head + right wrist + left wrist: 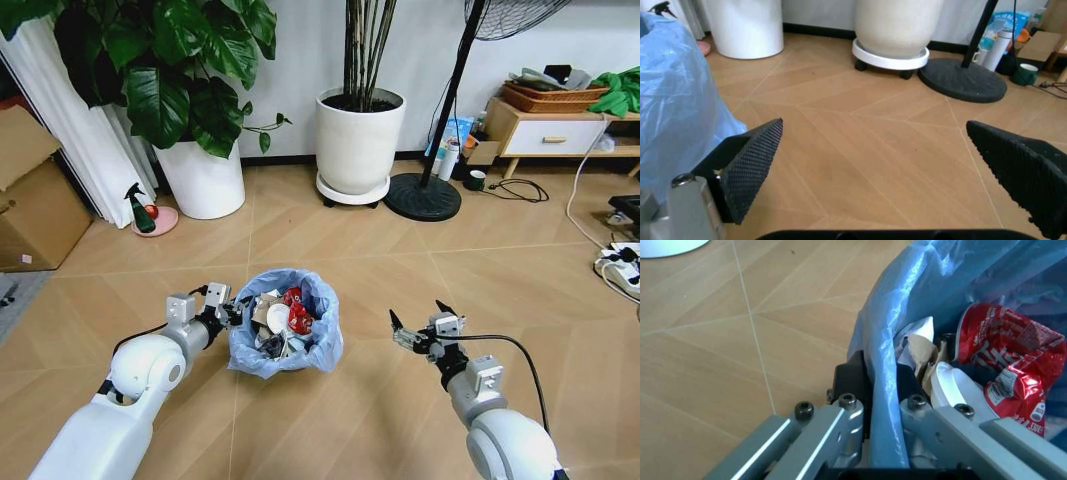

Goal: Pick up the trash bin and place the garbage on the floor into it.

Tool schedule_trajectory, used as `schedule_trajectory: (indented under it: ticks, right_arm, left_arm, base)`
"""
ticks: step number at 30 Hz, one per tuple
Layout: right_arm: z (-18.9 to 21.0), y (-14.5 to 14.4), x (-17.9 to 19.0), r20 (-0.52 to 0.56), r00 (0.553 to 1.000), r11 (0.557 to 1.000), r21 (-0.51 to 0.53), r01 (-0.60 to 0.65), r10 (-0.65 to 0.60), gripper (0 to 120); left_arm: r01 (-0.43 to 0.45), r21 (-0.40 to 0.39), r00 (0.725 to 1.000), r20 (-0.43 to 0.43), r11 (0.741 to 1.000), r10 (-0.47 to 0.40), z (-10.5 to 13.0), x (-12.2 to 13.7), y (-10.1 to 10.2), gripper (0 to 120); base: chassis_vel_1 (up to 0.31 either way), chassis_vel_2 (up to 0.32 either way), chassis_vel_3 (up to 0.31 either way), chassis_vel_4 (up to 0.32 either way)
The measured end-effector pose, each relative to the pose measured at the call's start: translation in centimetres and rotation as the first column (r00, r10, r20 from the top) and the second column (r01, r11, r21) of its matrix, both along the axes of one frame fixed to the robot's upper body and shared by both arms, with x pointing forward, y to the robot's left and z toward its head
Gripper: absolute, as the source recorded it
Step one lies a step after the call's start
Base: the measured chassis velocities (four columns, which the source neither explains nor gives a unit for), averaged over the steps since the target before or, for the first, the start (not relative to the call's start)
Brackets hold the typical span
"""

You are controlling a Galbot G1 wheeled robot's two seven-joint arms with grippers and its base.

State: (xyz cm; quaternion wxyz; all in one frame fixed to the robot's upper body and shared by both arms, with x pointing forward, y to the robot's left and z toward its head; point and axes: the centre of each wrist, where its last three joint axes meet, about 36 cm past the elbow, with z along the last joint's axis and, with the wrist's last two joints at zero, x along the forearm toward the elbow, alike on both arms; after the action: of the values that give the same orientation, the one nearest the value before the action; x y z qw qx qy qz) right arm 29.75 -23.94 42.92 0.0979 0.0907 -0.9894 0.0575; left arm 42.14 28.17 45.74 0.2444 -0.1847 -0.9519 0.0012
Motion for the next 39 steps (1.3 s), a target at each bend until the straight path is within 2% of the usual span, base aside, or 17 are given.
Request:
schedule_trajectory:
  ticks: [39]
  right_arm:
    - [-0.45,0.00,-0.01,-0.005,1.000,1.000,0.002,-0.012,0.012,100]
  left_arm:
    - [-0.006,0.000,1.000,0.000,1.000,0.006,-0.41,-0.02,-0.11,1]
  base:
    - [0.148,-0.122,-0.143,0.123]
